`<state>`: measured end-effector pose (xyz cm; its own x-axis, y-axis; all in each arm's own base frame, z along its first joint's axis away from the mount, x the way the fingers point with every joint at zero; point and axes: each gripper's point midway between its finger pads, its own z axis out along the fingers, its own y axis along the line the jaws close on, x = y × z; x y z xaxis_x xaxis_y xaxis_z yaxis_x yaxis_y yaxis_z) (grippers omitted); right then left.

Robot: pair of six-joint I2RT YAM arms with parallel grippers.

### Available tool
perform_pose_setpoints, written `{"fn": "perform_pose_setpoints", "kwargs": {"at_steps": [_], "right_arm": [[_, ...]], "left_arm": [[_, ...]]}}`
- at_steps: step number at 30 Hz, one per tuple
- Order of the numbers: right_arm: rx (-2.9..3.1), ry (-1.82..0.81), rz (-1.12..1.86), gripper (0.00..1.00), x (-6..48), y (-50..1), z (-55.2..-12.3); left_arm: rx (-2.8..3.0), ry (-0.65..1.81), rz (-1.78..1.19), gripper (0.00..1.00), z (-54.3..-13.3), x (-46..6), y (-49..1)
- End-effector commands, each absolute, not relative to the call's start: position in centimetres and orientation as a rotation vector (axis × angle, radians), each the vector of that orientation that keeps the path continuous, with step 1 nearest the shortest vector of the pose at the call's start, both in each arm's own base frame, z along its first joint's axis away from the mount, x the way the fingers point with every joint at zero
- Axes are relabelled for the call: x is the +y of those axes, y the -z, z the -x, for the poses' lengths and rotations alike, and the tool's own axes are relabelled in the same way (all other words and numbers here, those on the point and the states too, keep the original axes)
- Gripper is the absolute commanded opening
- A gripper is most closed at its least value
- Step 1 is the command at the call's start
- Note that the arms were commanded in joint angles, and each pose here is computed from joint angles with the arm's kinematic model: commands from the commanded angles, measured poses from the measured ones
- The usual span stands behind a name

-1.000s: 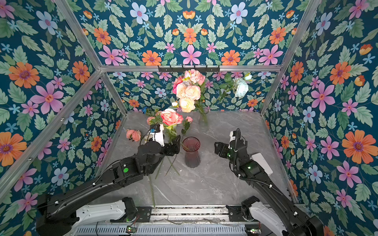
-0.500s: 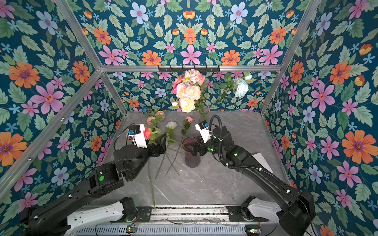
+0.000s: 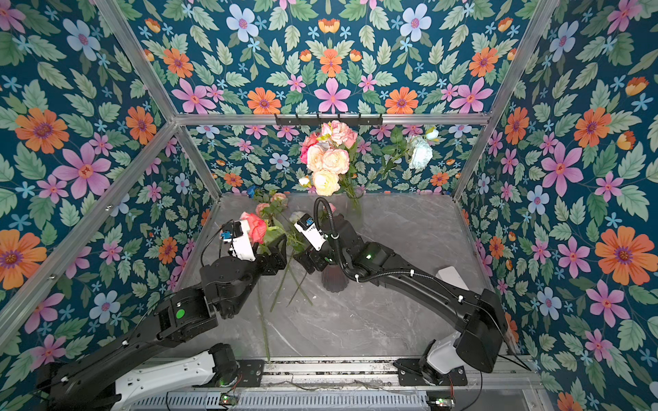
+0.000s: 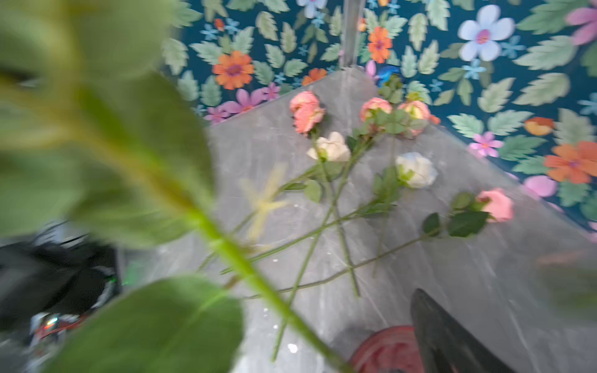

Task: Arrange flowers in a vase
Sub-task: Adjust the flower in the vase.

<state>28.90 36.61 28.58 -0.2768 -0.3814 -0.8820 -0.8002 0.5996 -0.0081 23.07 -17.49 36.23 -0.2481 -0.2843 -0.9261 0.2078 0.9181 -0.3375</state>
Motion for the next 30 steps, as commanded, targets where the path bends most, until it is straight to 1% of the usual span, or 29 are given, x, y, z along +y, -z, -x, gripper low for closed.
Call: {"fn": "perform_pose_setpoints", "kwargs": {"at_steps": [1,4,7,8,10,14,16,18,21,23,25,27,30], "right_arm": [[1.900,-0.397,0.807,0.87,35.2,-29.3,-31.8],[1.911,-0.387,0.698,0.83,34.6,-30.0,-33.5],[1.909,-0.367,0.605,0.81,33.8,-30.5,-34.8],[1.911,-0.357,0.584,0.81,33.6,-30.4,-35.0],[1.914,-0.336,0.540,0.81,33.2,-30.4,-35.4],[1.929,-0.318,0.497,0.81,32.7,-30.0,-35.9],[1.935,-0.327,0.495,0.81,32.7,-29.8,-35.9],[1.934,-0.340,0.498,0.81,32.9,-29.7,-35.7],[1.935,-0.346,0.498,0.81,32.8,-29.5,-35.6],[1.933,-0.351,0.497,0.81,32.7,-29.4,-35.5],[1.935,-0.351,0.499,0.81,32.7,-29.4,-35.4],[1.937,-0.353,0.497,0.81,32.6,-29.3,-35.4],[1.936,-0.359,0.498,0.81,32.5,-29.4,-35.3]], "left_arm": [[1.757,0.430,0.111,0.85,-23.2,-16.3,-35.6],[1.768,0.385,0.162,0.81,-23.0,-14.9,-34.2],[1.789,0.354,0.238,0.75,-22.9,-13.7,-31.6],[1.803,0.344,0.265,0.75,-22.9,-13.4,-30.5],[1.842,0.303,0.307,0.76,-22.9,-12.9,-28.2],[1.971,0.156,0.424,0.86,-23.1,-11.4,-23.5],[2.074,0.114,0.486,0.85,-23.6,-10.3,-20.7],[2.188,0.163,0.564,0.82,-24.2,-9.2,-17.3],[2.261,0.211,0.667,0.75,-24.1,-7.4,-14.5],[2.312,0.178,0.686,0.75,-23.8,-6.9,-13.0],[2.392,0.112,0.700,0.73,-23.4,-6.5,-10.3],[2.447,0.092,0.698,0.71,-23.5,-6.7,-7.8],[2.463,0.057,0.678,0.70,-24.0,-6.9,-5.7]]}}
